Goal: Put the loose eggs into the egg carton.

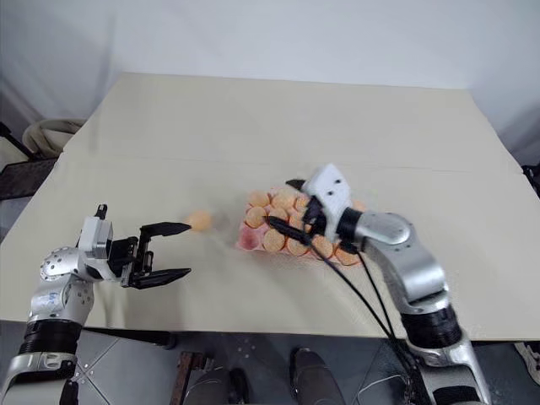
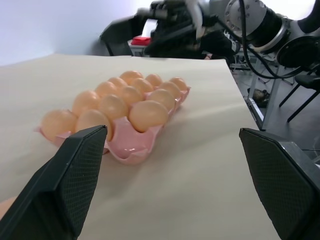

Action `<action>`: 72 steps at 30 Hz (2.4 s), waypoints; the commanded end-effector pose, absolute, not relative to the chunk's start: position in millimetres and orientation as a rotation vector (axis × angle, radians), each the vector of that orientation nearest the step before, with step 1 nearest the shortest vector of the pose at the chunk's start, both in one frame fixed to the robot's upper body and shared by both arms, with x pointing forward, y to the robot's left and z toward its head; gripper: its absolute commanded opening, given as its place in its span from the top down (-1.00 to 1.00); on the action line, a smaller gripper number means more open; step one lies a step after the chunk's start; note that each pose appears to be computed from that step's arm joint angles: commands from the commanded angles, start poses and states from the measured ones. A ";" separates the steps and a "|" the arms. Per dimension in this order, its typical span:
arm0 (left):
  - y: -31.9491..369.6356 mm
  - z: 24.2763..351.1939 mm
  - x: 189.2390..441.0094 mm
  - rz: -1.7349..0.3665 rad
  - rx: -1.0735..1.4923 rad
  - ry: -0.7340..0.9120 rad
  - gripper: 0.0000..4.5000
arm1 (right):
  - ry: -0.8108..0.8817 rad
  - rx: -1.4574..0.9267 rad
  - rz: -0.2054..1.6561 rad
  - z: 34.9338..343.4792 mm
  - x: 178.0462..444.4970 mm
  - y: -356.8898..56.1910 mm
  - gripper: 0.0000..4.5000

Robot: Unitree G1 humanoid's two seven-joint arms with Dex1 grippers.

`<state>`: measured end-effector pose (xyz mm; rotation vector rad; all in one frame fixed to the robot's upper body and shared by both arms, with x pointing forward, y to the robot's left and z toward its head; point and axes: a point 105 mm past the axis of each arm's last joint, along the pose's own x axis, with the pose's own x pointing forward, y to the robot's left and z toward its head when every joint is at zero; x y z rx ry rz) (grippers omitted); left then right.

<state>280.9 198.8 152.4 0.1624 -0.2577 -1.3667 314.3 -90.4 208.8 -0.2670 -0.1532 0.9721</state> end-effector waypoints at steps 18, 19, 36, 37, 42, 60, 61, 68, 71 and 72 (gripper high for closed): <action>258.6 170.4 280.6 -0.929 0.210 -0.267 -1.00 | -0.026 -0.326 0.698 190.0 276.1 -249.7 -0.98; 261.7 170.5 280.3 -0.909 0.215 -0.263 -1.00 | -0.026 -0.326 0.691 190.3 274.7 -251.2 -0.98; 280.3 139.2 293.8 -0.656 0.196 -0.022 -1.00 | 0.047 -0.363 0.686 177.7 237.1 -277.3 -0.98; 278.3 133.6 298.1 -0.641 0.202 0.013 -1.00 | 0.043 -0.362 0.684 178.4 238.4 -276.3 -0.98; 251.6 126.7 324.7 -0.663 0.158 0.022 -1.00 | 0.028 -0.362 0.683 180.6 241.5 -271.4 -0.98; 198.2 114.4 381.9 -0.778 0.160 0.042 -1.00 | 0.032 -0.370 0.627 182.3 233.1 -268.8 -0.98; 196.2 114.0 383.4 -0.785 0.160 0.039 -1.00 | 0.033 -0.370 0.626 182.4 232.8 -268.7 -0.98; 192.4 110.8 392.7 -0.784 0.165 0.041 -0.62 | 0.038 -0.376 0.615 182.3 233.0 -269.7 -1.00; 191.5 112.1 390.6 -0.805 0.166 0.016 -0.21 | 0.039 -0.377 0.613 182.0 233.1 -270.0 -1.00; 191.7 111.4 390.0 -0.808 0.165 0.018 -0.06 | 0.040 -0.377 0.612 181.6 233.1 -270.1 -1.00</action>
